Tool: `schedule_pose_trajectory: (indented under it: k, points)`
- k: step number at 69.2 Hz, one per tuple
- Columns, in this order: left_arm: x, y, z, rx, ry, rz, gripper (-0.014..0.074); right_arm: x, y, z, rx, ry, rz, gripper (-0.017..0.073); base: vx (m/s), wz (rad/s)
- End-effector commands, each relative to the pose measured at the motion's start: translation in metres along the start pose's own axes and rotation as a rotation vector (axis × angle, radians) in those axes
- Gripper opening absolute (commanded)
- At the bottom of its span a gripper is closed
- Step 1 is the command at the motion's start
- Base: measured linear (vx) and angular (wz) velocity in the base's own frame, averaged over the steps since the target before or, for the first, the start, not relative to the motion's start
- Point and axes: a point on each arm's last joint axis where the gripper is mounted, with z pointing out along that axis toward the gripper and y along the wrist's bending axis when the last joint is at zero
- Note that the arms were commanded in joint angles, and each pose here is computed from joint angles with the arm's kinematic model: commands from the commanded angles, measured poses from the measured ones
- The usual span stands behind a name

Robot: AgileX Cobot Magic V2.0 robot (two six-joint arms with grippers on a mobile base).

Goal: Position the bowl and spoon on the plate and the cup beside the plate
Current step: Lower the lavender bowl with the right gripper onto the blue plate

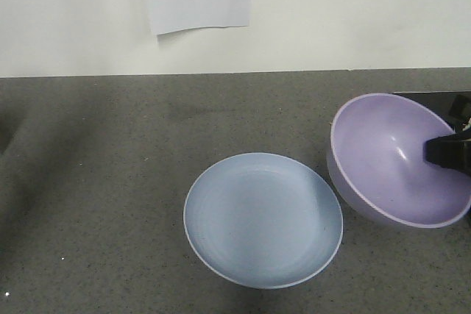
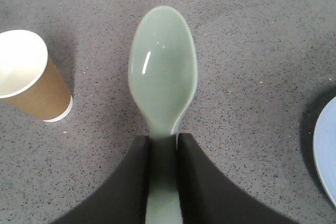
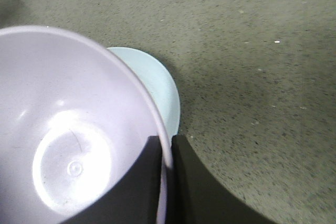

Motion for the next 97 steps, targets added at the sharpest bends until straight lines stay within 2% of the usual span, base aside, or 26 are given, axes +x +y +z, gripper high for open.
schedule_pose_trajectory:
  k: [1, 9, 26, 32, 39, 43, 63, 70, 86, 97]
  points:
    - [-0.008, 0.0, -0.013, 0.02, -0.093, -0.001, -0.0006, -0.016, -0.002, 0.01, -0.03, -0.064, 0.019, -0.0003, 0.0, 0.0]
    - [-0.008, 0.0, -0.013, 0.02, -0.093, -0.001, -0.0006, -0.017, -0.011, 0.032, -0.033, 0.004, 0.046, -0.0003, 0.0, 0.0]
    - [-0.008, 0.0, -0.013, 0.02, -0.093, -0.001, -0.0006, -0.017, -0.023, 0.063, -0.035, 0.095, 0.04, -0.0003, 0.0, 0.0]
    - [-0.008, 0.0, -0.013, 0.02, -0.093, -0.001, -0.0006, -0.018, -0.018, 0.074, -0.031, 0.102, -0.006, -0.0003, 0.0, 0.0]
    - [-0.008, 0.0, -0.013, 0.02, -0.093, -0.001, -0.0006, -0.018, -0.004, 0.089, -0.035, 0.107, -0.088, -0.0003, 0.0, 0.0]
    - [-0.008, 0.0, -0.013, 0.02, -0.093, -0.001, -0.0006, -0.018, 0.003, 0.097, -0.039, 0.107, -0.114, -0.0003, 0.0, 0.0]
    - [-0.008, 0.0, -0.013, 0.02, -0.093, -0.001, -0.0006, -0.011, 0.028, 0.142, -0.081, 0.146, -0.146, -0.0003, 0.0, 0.0]
    - [-0.008, 0.0, -0.013, 0.02, -0.093, -0.001, -0.0006, -0.009, 0.034, 0.155, -0.083, 0.146, -0.135, -0.0003, 0.0, 0.0]
    - [-0.008, 0.0, -0.013, 0.02, -0.093, -0.001, -0.0006, -0.004, 0.043, 0.177, -0.084, 0.145, -0.146, -0.0003, 0.0, 0.0]
    - [-0.008, 0.0, -0.013, 0.02, -0.093, -0.001, -0.0006, -0.001, 0.04, 0.187, -0.071, 0.16, -0.148, -0.0003, 0.0, 0.0]
